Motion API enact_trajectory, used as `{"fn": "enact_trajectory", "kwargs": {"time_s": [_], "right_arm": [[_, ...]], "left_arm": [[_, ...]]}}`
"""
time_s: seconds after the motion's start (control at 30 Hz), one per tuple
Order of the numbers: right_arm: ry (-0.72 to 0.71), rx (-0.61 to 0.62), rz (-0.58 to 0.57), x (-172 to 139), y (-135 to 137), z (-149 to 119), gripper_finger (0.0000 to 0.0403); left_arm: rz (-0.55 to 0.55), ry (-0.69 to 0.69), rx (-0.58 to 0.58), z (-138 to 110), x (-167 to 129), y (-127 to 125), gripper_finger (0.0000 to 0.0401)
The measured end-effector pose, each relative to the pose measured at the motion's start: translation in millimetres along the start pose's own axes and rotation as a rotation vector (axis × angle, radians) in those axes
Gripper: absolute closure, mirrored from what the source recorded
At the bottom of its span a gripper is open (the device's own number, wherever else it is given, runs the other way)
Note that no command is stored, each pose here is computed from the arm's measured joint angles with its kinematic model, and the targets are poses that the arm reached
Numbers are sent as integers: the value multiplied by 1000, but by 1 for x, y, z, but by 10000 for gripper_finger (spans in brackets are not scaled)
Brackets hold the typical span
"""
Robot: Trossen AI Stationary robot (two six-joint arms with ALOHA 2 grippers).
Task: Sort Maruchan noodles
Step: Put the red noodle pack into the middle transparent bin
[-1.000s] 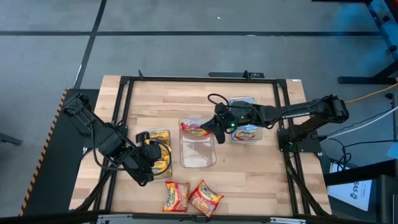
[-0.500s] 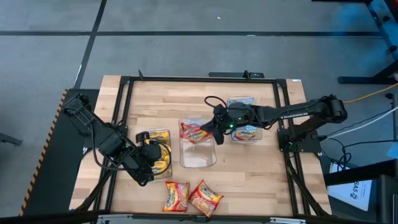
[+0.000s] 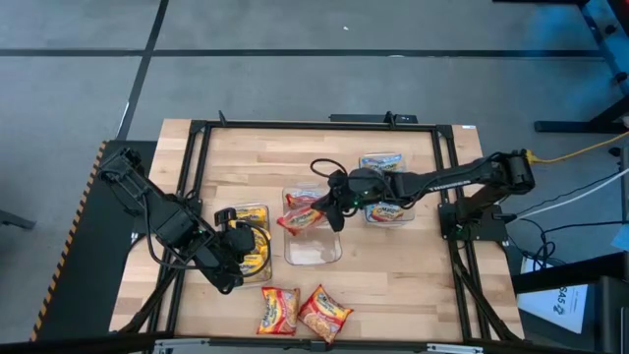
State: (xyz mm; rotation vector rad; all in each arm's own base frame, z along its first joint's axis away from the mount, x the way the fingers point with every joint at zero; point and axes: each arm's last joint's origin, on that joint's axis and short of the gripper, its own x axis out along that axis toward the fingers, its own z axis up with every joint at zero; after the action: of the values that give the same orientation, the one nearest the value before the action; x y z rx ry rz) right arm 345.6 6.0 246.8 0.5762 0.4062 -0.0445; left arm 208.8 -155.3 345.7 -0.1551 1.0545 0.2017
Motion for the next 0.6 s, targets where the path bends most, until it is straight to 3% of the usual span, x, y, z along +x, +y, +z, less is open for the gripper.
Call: {"fn": "enact_trajectory", "kwargs": {"time_s": [0.33,0.6], "right_arm": [[32,-2,-94,13,-11,-12,403],[146,1,-198,11,-19,-24,403]], "left_arm": [[0,-1,0,0,0,0,351],[0,-1,0,0,0,0,351]]}}
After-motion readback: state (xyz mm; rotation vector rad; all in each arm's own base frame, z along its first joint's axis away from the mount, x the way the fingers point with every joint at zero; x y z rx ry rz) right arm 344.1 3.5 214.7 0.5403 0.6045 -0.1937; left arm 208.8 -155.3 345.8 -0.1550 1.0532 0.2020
